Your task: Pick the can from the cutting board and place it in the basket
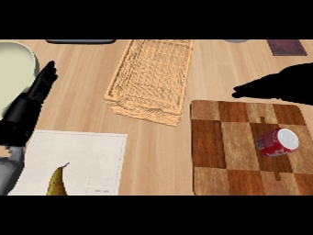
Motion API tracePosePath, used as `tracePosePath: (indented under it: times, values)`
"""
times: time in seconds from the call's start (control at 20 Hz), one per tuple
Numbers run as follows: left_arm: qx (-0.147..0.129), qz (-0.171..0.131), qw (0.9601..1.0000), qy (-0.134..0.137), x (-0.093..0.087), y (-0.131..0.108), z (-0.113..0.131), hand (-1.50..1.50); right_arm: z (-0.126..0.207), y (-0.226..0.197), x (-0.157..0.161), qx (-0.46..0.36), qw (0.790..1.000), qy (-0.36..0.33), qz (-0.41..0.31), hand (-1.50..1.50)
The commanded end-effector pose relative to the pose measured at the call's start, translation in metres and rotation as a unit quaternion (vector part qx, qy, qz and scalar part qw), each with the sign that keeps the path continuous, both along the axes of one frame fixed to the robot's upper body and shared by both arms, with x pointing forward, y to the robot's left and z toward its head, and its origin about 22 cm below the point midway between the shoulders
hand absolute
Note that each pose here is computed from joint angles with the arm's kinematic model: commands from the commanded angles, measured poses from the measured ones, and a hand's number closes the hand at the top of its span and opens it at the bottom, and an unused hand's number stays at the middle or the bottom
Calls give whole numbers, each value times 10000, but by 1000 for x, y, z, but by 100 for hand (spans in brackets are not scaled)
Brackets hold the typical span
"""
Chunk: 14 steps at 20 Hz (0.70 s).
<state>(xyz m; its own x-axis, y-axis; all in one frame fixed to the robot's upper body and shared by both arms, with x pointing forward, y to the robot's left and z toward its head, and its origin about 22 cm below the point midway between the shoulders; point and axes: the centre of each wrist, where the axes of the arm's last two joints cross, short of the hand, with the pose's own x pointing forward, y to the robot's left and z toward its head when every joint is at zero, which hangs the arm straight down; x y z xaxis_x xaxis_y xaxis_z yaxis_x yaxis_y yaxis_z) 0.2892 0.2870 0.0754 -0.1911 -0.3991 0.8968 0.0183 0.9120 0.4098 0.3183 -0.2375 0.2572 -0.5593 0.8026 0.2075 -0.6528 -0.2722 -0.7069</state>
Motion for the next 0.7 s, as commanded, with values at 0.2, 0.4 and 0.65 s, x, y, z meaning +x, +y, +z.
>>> tracePosePath:
  times: [0.2,0.4,0.65]
  values:
    - [-59,20,10000,-21,6,-17,-1,0,-54,0,2,-785,9963,307,166,-150]
    - [-17,-86,9999,60,-5,0,-3,0,-82,3,2,-940,9950,267,204,-150]
    - [57,12,10000,-33,-9,1,-7,0,-104,-24,-1,-887,9956,113,266,-150]
